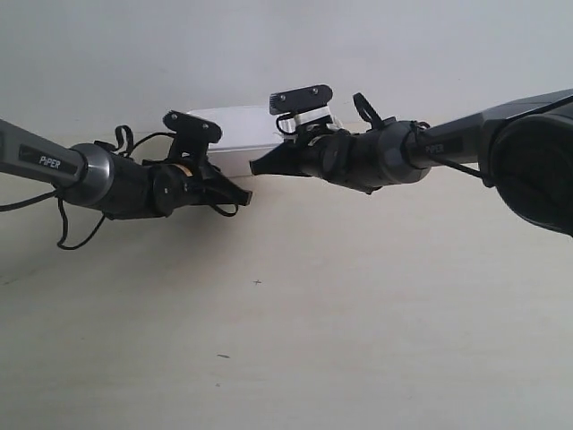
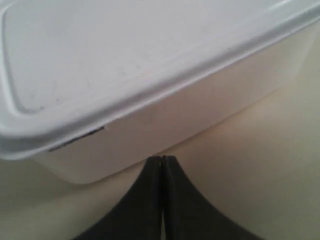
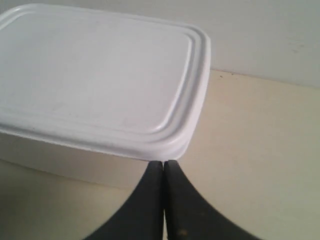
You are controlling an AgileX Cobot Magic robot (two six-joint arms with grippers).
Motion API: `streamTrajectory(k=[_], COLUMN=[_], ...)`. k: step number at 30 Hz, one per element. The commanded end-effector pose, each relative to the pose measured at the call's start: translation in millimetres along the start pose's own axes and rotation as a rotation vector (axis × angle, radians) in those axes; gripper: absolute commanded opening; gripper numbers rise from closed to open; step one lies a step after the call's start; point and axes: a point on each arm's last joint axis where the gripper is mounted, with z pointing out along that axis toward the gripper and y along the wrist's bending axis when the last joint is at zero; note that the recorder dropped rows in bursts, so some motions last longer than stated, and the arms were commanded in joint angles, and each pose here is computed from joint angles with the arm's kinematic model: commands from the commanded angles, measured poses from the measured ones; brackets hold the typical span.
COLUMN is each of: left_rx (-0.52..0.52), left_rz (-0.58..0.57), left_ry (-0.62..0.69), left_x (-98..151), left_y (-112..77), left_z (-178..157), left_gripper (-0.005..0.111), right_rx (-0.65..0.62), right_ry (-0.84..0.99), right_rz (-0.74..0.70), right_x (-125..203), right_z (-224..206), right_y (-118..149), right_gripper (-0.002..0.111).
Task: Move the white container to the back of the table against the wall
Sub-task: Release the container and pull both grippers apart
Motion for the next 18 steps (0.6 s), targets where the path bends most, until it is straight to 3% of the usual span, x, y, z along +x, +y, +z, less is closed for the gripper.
streamTrajectory(k=[1, 9, 18], left_rx=[0.01, 0.013, 0.027], left_rz=[0.024, 0.024, 0.022], left_ry=[-0.029, -0.06, -0.027], left_x=[-10, -24, -14], left_y=[-2.0, -2.0, -5.5], left_z=[3, 5, 26], left_gripper=[0.0, 0.0, 0.0], right_rx=[0.013, 0.018, 0.013], right_ry=[-0.028, -0.037, -0.03], right_rz=[-0.002, -0.009, -0.03], right_x=[-5, -5, -6], right_z=[0, 0, -1], right_y=[-2, -2, -2], right_gripper=[0.0, 0.0, 0.0])
